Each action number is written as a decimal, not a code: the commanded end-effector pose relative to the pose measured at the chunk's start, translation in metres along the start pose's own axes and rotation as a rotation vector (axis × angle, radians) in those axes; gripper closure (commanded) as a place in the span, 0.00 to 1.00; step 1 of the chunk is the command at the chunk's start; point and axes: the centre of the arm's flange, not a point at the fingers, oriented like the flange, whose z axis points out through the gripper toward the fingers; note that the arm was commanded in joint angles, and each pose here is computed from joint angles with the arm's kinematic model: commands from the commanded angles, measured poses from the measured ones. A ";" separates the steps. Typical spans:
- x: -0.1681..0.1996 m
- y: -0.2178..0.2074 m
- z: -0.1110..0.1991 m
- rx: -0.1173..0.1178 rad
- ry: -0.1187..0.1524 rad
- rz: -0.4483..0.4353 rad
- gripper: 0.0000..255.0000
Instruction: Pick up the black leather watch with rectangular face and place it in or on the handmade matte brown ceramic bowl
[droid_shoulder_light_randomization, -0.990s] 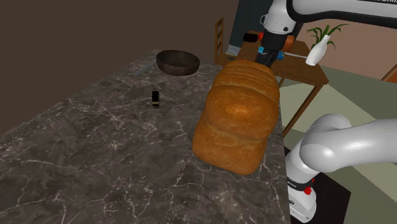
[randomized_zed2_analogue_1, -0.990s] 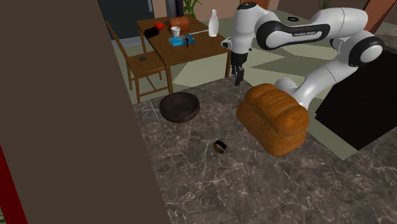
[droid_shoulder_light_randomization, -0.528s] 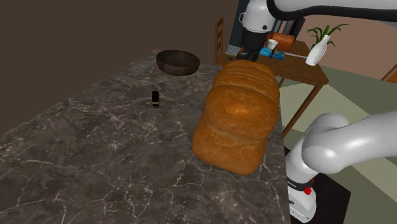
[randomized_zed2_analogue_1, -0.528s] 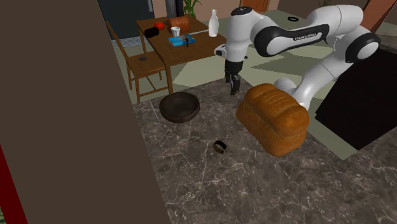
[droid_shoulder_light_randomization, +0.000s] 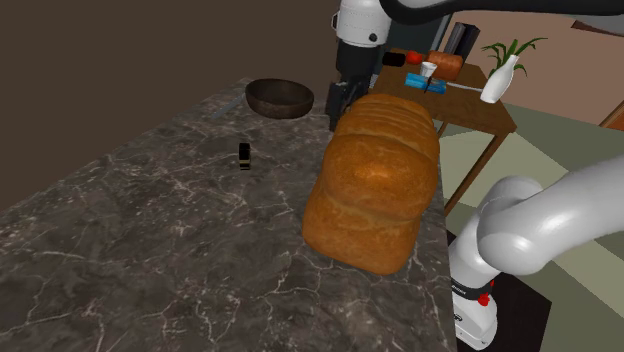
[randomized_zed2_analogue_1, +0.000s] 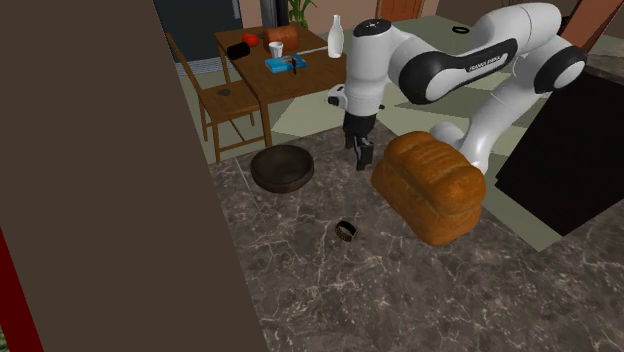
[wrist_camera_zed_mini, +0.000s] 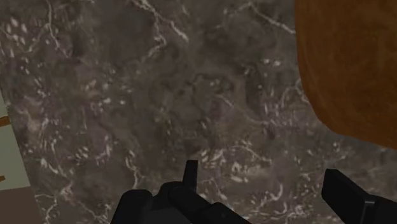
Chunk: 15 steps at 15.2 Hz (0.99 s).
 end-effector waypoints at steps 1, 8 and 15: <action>0.012 -0.022 0.000 0.004 0.003 -0.024 0.00; 0.053 -0.103 -0.008 0.015 0.011 -0.107 0.00; 0.086 -0.186 -0.017 0.026 0.020 -0.189 0.00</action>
